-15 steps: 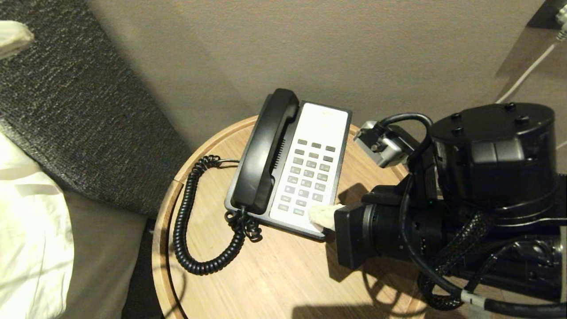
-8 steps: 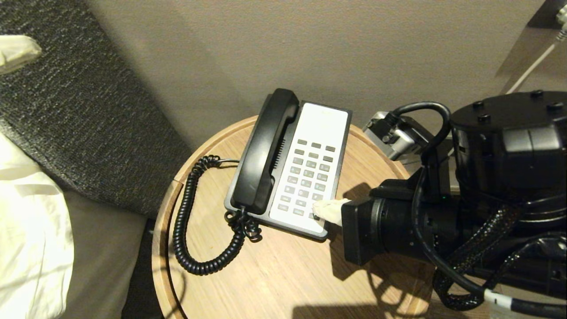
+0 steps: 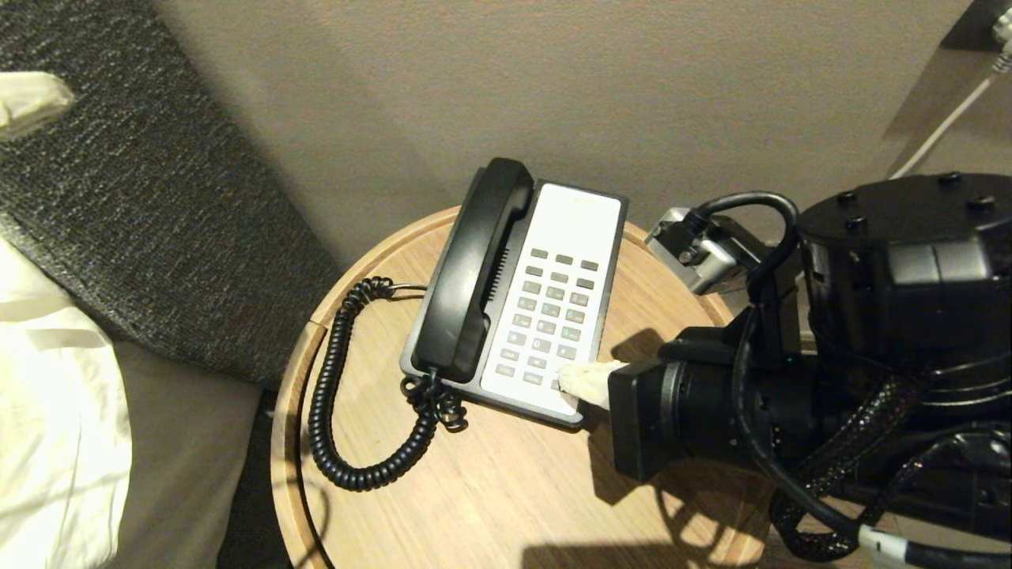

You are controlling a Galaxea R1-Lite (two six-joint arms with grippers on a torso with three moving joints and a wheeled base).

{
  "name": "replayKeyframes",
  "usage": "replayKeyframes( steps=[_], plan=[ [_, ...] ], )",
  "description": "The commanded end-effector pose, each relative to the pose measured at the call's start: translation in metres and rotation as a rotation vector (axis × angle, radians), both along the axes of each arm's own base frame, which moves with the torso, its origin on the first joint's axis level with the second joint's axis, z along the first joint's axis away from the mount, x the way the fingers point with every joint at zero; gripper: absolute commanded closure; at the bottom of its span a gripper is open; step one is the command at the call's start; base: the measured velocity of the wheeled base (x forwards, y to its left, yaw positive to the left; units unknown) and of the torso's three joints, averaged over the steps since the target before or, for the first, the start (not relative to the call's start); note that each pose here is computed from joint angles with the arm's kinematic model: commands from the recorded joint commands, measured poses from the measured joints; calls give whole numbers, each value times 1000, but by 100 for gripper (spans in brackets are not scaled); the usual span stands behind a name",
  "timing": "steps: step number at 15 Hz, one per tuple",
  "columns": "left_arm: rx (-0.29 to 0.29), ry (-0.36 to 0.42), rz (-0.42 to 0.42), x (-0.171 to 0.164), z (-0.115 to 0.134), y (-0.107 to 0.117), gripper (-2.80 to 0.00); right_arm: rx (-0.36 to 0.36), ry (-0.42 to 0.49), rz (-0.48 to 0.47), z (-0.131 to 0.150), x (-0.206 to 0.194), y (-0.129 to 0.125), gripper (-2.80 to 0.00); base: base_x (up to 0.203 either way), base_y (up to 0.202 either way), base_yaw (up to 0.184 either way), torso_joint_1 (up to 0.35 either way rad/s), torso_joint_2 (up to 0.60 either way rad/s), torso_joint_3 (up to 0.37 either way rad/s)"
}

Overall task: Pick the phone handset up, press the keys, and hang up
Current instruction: End the call using the dial pad

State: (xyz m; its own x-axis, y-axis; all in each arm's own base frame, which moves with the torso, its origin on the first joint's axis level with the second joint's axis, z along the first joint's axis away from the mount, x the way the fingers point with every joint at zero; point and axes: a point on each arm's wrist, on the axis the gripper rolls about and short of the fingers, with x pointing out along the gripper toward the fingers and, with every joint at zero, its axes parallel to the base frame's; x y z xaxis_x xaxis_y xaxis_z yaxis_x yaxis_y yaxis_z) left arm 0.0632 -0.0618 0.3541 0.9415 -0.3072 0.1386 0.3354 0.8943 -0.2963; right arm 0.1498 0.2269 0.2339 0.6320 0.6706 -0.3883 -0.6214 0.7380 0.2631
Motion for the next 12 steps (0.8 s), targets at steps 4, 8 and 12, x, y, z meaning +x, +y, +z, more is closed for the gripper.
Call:
replayKeyframes(
  steps=[4, 8, 12],
  plan=[
    [-3, 0, 2, 0, 0, 1, 0, -14, 12, 5, -6, 1, 5, 0, 0, 0, 0, 0, 0, 0],
    [-12, -7, 1, -2, 1, 3, 0, -29, 19, 4, -10, 3, 7, 0, 0, 0, 0, 0, 0, 0],
    [-15, -11, 1, -4, 2, 5, 0, -39, 13, 8, -11, 3, 8, 0, 0, 0, 0, 0, 0, 0]
  ],
)
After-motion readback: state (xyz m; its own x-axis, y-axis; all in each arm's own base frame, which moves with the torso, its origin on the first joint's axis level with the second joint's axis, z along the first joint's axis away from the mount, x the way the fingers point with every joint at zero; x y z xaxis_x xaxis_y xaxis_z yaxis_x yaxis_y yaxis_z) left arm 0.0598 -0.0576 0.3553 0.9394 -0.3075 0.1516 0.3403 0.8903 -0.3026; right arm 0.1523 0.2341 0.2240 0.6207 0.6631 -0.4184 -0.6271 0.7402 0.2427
